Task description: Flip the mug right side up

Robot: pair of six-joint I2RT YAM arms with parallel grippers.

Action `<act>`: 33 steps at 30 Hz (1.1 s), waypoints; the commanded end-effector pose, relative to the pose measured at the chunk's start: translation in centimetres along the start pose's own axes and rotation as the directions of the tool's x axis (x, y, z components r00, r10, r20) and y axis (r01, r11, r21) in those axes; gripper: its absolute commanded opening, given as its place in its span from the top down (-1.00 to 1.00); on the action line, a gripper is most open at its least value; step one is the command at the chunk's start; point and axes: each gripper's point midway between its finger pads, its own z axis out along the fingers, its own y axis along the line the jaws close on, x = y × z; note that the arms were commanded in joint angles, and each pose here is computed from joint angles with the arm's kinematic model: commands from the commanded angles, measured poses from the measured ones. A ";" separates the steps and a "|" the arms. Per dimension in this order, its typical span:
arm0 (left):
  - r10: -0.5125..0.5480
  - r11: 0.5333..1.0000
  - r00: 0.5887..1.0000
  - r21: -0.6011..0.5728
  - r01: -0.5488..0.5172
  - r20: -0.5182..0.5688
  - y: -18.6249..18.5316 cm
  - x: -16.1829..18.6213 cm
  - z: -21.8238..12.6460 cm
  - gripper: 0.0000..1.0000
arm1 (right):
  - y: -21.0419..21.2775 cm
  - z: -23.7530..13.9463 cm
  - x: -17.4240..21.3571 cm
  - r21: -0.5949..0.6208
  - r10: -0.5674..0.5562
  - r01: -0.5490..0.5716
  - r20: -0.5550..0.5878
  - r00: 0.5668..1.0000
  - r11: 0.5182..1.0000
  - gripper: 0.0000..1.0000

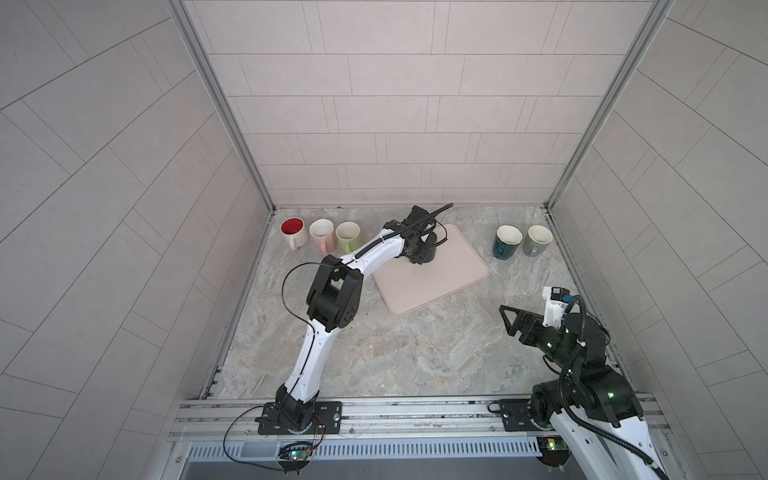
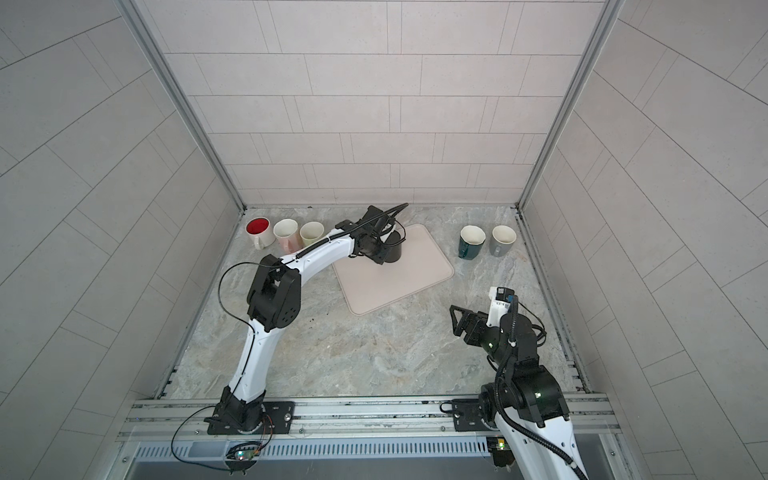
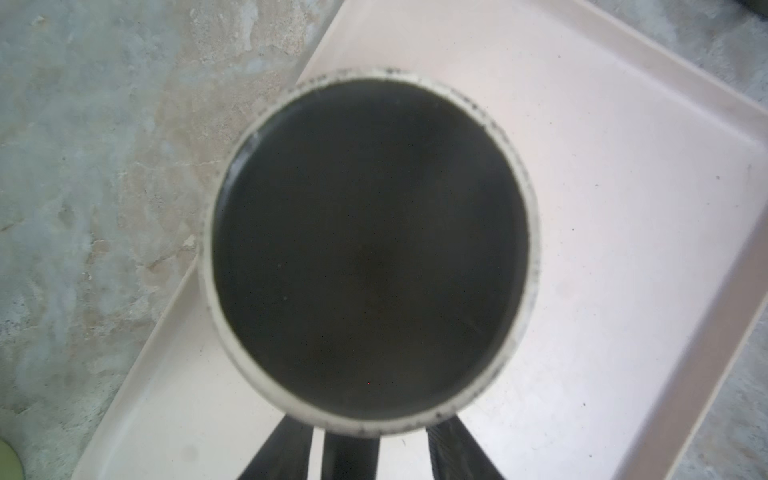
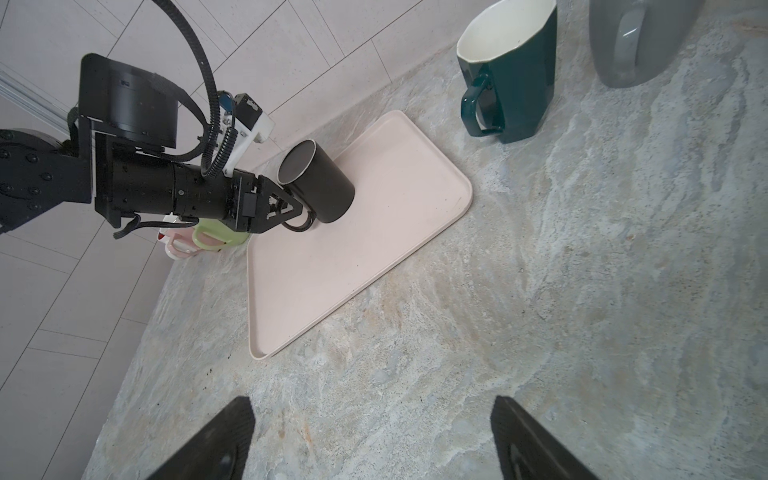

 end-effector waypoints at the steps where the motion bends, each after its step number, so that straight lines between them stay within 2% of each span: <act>1: -0.008 1.000 0.999 -0.008 0.008 0.031 0.0 -1.1 -0.2 0.02 | 0.0 -0.2 -0.3 0.005 0.000 0.000 0.015 1.000 1.000 -0.81; 3: -0.006 1.000 0.999 -0.011 0.006 0.033 0.0 -1.2 -0.2 0.14 | -0.1 -0.1 0.1 0.001 0.005 -0.005 0.006 1.000 1.000 -0.82; 6: 0.001 1.000 0.999 -0.018 0.000 0.033 0.2 -1.2 -0.2 0.22 | -0.3 0.1 0.4 0.007 0.006 -0.006 -0.003 1.000 1.000 -0.82; 27: 0.034 0.997 0.999 -0.066 -0.035 -0.014 1.0 -0.6 1.3 0.37 | -0.4 -0.3 0.4 0.010 0.013 -0.013 -0.001 1.000 1.000 -0.82; 33: 0.028 0.998 1.000 -0.065 -0.028 0.003 1.1 -1.1 0.8 0.67 | -0.3 -0.3 0.5 0.007 0.018 -0.018 0.001 1.000 1.000 -0.81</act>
